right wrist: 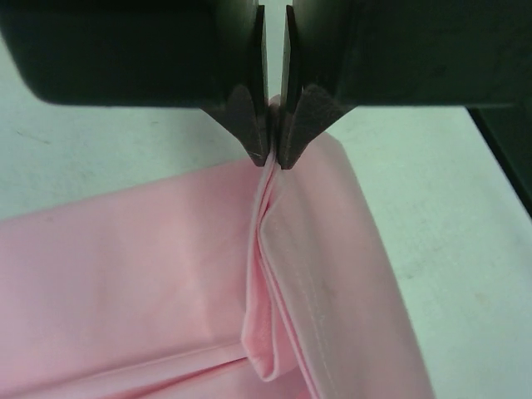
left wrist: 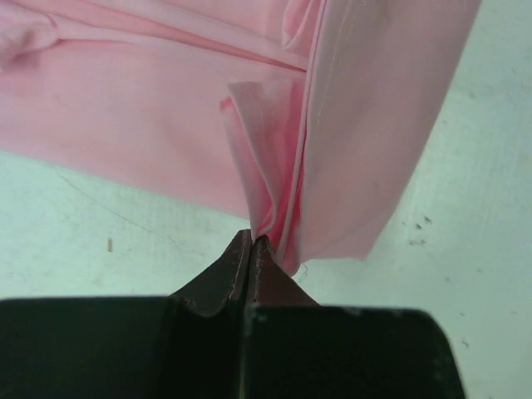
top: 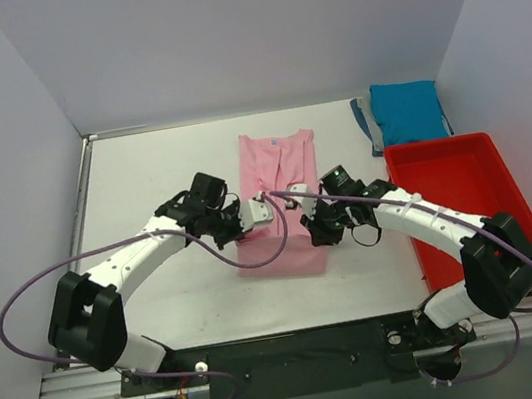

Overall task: Fold and stack the t-shirts
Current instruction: Fold the folded rectangular tshirt in 1/3 of the way

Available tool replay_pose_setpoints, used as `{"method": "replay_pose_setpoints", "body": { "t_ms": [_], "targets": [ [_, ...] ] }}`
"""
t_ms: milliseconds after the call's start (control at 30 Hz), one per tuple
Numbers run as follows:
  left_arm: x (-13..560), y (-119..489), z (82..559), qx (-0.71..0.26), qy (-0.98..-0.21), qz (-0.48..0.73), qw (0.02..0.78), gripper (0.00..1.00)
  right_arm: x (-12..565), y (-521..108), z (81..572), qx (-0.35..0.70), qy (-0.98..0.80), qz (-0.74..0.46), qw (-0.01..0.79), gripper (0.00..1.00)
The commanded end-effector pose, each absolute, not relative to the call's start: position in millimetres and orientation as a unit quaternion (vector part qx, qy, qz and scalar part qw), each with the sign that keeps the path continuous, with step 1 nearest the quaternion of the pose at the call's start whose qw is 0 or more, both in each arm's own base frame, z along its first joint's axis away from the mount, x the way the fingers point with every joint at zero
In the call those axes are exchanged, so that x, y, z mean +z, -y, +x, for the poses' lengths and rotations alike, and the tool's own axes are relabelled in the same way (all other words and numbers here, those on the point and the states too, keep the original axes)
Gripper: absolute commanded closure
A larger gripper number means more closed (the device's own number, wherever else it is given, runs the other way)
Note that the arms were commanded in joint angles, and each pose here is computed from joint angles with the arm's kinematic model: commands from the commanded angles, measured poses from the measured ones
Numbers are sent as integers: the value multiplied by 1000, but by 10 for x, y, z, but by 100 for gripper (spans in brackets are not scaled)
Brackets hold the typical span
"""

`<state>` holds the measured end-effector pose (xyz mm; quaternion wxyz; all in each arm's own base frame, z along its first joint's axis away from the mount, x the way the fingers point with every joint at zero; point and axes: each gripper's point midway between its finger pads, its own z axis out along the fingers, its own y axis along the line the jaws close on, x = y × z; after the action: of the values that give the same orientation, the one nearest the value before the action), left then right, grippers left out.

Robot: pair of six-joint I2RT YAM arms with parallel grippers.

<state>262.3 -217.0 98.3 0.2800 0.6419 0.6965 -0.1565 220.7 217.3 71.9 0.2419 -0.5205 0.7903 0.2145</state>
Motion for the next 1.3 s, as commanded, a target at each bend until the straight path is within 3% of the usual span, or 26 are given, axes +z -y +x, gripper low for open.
{"method": "replay_pose_setpoints", "body": {
  "t_ms": [0, 467, 833, 900, 933, 967, 1000, 1067, 1167, 1267],
  "targets": [
    [1219, 2404, 3136, -129, -688, 626, 344, 100, 923, -2131, 2624, 207, -811, -469, 282, 100],
    [1098, 2532, 4010, -98, -721, 589, 351, 100, 891, -2136, 3373, 225, -821, -429, 303, 100],
    [814, 2492, 4225, -89, -729, 588, 337, 100, 736, -1993, 3752, 214, -854, -377, 287, 100],
    [778, 2468, 4279, -80, -731, 588, 337, 100, 709, -1957, 3860, 198, -861, -368, 289, 94],
    [743, 2440, 4312, -73, -734, 586, 336, 95, 707, -1932, 3940, 194, -864, -362, 292, 78],
    [778, 2444, 4380, -67, -733, 581, 346, 80, 693, -1927, 3987, 193, -866, -357, 292, 70],
    [782, 2405, 4433, -59, -737, 575, 349, 53, 760, -1882, 4094, 184, -872, -340, 302, 60],
    [925, 2402, 4599, -43, -734, 564, 376, 37, 914, -1778, 4278, 172, -880, -303, 323, 57],
    [1265, 2467, 4763, -36, -712, 574, 403, 34, 1259, -1732, 4342, 195, -861, -286, 372, 56],
    [1472, 2584, 4544, -99, -666, 628, 390, 41, 1289, -1841, 3931, 215, -795, -410, 393, 56]
  ]
}}
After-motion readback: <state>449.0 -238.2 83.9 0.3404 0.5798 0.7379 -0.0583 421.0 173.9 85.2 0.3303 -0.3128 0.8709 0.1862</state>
